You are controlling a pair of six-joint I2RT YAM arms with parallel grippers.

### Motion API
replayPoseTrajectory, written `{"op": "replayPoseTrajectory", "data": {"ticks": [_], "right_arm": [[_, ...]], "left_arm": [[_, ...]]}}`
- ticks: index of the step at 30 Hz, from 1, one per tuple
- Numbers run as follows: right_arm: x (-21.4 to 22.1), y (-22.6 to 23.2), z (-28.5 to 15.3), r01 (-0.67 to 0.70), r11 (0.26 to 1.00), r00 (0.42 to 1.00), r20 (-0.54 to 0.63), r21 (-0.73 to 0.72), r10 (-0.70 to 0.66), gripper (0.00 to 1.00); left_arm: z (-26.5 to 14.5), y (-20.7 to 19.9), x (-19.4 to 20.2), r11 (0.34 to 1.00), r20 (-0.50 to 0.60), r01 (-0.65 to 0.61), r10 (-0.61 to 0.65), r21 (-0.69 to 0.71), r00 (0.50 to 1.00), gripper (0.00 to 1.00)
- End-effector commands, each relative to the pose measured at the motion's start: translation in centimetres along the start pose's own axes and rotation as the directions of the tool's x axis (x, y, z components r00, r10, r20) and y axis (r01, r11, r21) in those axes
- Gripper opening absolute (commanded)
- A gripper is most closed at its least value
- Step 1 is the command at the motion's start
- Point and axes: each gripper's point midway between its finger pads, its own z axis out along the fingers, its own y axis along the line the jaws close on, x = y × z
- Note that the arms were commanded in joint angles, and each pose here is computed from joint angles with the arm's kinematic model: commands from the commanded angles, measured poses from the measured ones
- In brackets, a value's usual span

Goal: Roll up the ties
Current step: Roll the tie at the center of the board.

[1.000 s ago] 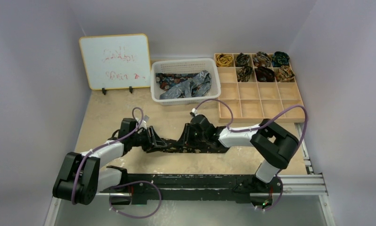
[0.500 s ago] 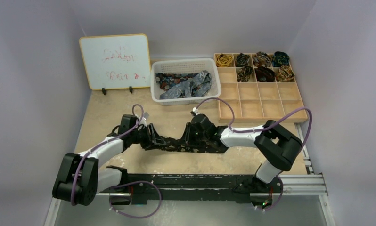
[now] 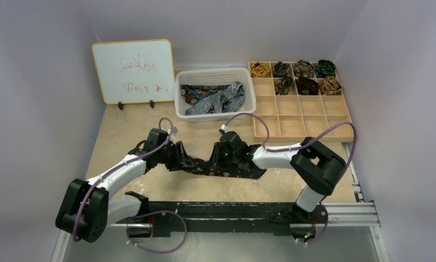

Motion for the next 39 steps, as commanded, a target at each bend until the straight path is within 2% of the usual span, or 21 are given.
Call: {"op": "replayPoseTrajectory", "data": {"ticks": [1, 6, 11, 19, 27, 35, 39], "right_arm": [[-1.2, 1.4, -0.9, 0.010, 1.000, 0.999, 0.035, -0.017, -0.010, 0.25], [-1.5, 1.3, -1.2, -0.002, 1.000, 0.998, 0.055, -0.013, 0.003, 0.32], [-1.5, 1.6, -0.8, -0.005, 0.999, 0.999, 0.050, -0.033, 0.006, 0.33], [-1.4, 1.2, -0.2, -0.002, 1.000, 0.999, 0.036, -0.015, 0.003, 0.28], [-2.9, 2.5, -2.2, 0.000, 0.999, 0.993, 0.120, -0.054, 0.007, 0.32], [-2.3, 3.0, -0.5, 0.058, 0.995, 0.997, 0.055, -0.082, -0.053, 0.33], [-2.2, 2.6, 0.1, 0.039, 0.997, 0.999, 0.039, -0.060, -0.037, 0.34]], "left_arm": [[-0.8, -1.2, -1.8, 0.997, 0.069, -0.071, 0.073, -0.035, 0.995, 0.41], [-1.2, -1.7, -2.4, 0.994, 0.084, -0.090, 0.095, -0.057, 0.992, 0.41], [-1.6, -2.0, -2.6, 0.992, 0.091, -0.106, 0.112, -0.070, 0.990, 0.41], [-2.4, -2.1, -3.3, 0.983, 0.104, -0.126, 0.140, -0.133, 0.985, 0.40], [-2.3, -1.6, -3.3, 0.977, 0.107, -0.136, 0.154, -0.163, 0.982, 0.40], [-2.4, -1.2, -3.2, 0.973, 0.119, -0.132, 0.156, -0.188, 0.981, 0.40], [-2.4, -1.5, -3.1, 0.974, 0.121, -0.142, 0.164, -0.176, 0.979, 0.40]]}}
